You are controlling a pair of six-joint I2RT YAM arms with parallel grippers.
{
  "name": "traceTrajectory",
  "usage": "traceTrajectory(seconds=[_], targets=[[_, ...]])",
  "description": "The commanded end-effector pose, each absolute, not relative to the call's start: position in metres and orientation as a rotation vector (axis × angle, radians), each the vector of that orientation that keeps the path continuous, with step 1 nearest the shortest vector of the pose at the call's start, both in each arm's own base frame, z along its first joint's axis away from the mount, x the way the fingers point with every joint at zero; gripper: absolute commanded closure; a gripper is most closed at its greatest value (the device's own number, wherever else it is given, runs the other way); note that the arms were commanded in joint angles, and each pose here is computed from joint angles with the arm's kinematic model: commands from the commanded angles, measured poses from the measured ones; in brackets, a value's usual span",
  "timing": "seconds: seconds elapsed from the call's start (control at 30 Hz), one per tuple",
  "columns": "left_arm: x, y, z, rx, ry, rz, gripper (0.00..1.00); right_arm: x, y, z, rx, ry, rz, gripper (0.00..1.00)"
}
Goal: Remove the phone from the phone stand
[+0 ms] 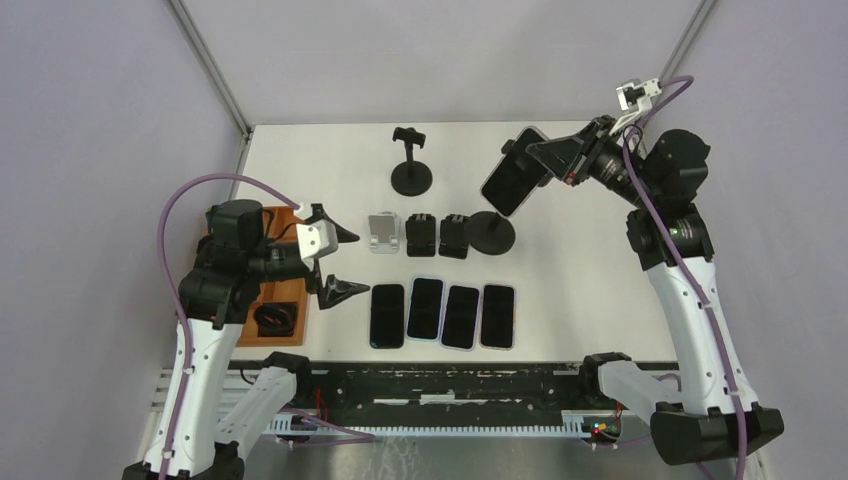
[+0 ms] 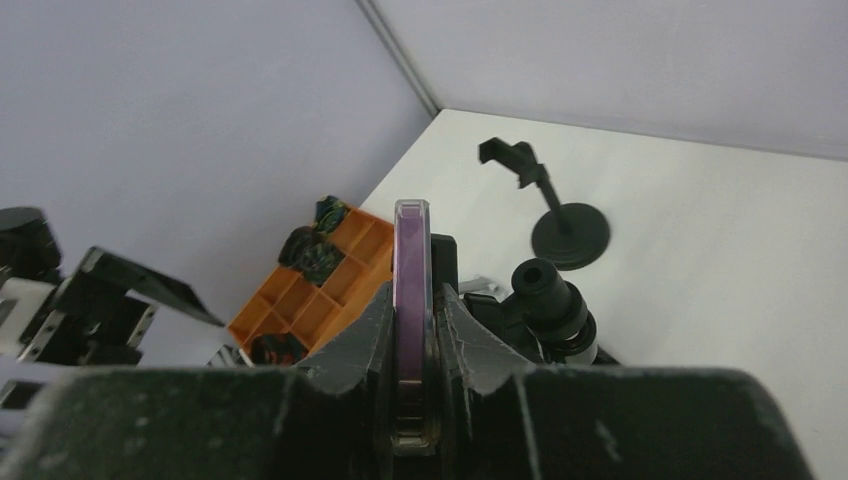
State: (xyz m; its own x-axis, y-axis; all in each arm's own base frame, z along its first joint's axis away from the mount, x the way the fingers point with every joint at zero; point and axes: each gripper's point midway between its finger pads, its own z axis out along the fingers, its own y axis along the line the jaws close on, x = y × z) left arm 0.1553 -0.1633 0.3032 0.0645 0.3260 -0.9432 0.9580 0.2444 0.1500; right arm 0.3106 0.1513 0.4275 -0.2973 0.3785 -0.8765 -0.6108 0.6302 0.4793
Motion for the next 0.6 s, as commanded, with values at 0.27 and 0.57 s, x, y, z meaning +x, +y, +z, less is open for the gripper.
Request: traceTrajectory(seconds=[0.27,0.57], targets=[[0.157,-0.174,0.327,1.247,1.399,-0.847,0.00,0.196,0.204,0.524,-0.452,1.215,1.400,1.00],[0.156,-0.187,0.337,1.264,1.304,-0.977,0.00,0.162,0.277,0.513,-0.579,1.188,1.649,1.00]])
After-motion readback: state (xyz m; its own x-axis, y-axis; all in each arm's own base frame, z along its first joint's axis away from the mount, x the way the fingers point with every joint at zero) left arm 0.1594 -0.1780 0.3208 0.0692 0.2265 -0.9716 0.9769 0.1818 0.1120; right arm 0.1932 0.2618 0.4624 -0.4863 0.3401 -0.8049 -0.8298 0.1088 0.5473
